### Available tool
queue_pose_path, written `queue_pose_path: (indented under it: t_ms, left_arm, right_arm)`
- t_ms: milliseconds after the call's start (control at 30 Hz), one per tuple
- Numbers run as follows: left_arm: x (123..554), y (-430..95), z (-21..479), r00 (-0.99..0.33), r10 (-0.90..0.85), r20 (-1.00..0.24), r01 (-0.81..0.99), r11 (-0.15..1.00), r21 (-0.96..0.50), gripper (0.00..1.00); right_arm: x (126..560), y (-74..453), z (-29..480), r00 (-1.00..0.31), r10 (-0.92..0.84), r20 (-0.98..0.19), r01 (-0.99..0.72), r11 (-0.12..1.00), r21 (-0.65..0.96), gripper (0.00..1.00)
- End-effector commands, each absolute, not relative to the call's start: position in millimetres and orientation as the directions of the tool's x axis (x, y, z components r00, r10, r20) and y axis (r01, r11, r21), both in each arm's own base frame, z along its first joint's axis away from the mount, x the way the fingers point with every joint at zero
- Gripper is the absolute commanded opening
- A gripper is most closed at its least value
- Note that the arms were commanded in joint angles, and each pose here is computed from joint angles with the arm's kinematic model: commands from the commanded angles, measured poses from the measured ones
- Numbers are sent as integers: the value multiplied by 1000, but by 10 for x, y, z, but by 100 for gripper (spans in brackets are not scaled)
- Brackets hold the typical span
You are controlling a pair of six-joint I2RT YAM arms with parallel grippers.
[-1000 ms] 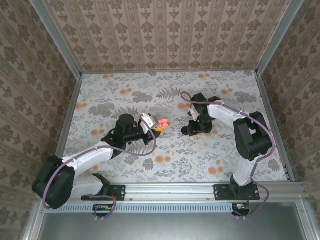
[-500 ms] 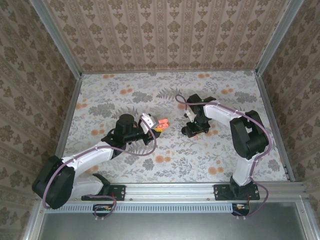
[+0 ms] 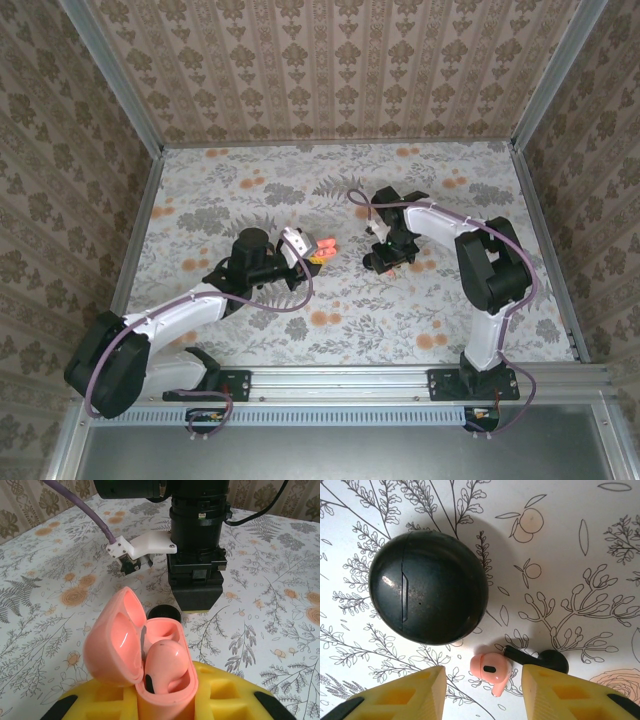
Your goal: Insert the wireless bluetooth earbuds into the charging case
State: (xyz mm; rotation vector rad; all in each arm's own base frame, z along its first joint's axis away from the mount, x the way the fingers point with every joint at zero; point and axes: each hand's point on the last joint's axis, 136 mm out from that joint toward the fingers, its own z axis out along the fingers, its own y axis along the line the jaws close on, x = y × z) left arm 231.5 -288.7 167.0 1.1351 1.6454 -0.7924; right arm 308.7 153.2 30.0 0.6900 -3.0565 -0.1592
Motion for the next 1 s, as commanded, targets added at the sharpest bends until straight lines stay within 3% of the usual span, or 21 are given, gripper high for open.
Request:
queue_pose_path:
  t_ms: [0, 500, 967]
  left_arm:
    - [2363, -2885, 1781, -81, 313, -946, 932, 360, 40, 15]
    - [2361, -2881, 1771, -85, 315, -945, 931, 362, 37, 15]
    - [2357, -2873, 1758, -89, 318, -944, 931, 364, 35, 15]
  right_arm:
    - [3030, 1510, 273, -884, -466, 30, -462, 882, 88, 43]
    - [2948, 1464, 155, -860, -502, 91, -499, 865, 51, 42]
    - [2954, 1420, 106, -866, -491, 93, -493, 870, 6, 27]
